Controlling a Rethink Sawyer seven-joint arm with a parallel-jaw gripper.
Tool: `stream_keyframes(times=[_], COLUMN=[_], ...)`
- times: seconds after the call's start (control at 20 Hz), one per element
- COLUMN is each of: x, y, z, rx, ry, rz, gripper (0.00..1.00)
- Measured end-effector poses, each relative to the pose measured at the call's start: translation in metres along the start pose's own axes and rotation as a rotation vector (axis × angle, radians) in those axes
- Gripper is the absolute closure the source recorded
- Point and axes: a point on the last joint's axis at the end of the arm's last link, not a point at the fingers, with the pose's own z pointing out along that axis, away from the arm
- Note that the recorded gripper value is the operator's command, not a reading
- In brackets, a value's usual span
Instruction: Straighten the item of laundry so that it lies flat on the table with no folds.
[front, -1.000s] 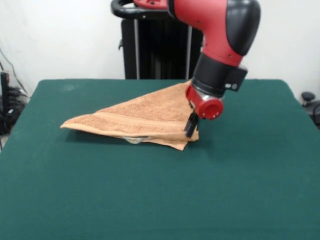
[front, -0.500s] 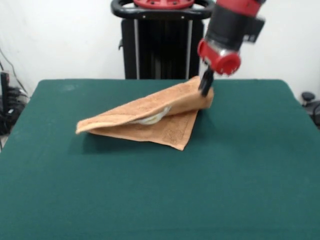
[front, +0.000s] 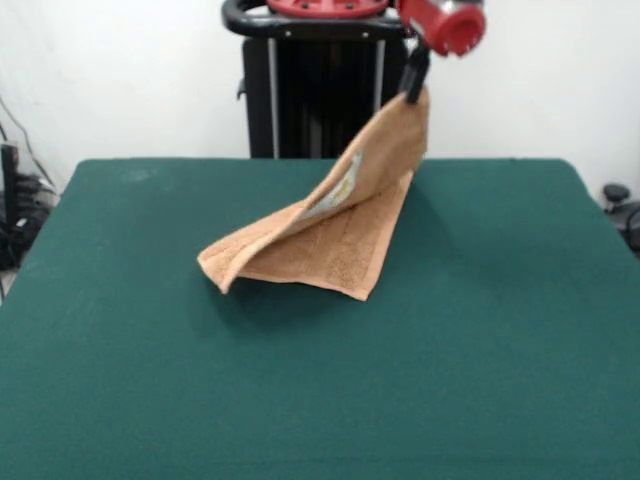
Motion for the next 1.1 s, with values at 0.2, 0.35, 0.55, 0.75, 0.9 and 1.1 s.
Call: stream_keyframes(times=[0.2,0.35,0.55,0.75,0.9,1.1], x=[-0.016,-0.026,-0.033,-0.039,-0.041,-0.041], y=[-0.005,-0.006,-0.005,0.001,0.011,0.024], z=[-0.028,-0.048,-0.072,-0.091,-0.102,-0.113], rx=[-0.005,-0.003,0.003,0.003,-0.016,-0.046], ry=[-0.004,0.000,0.014,0.025,0.022,0.006], rz=[-0.005,-0.011,-0.021,-0.029,-0.039,-0.053], gripper=[1.00,1.00,1.00,1.00,1.00,1.00])
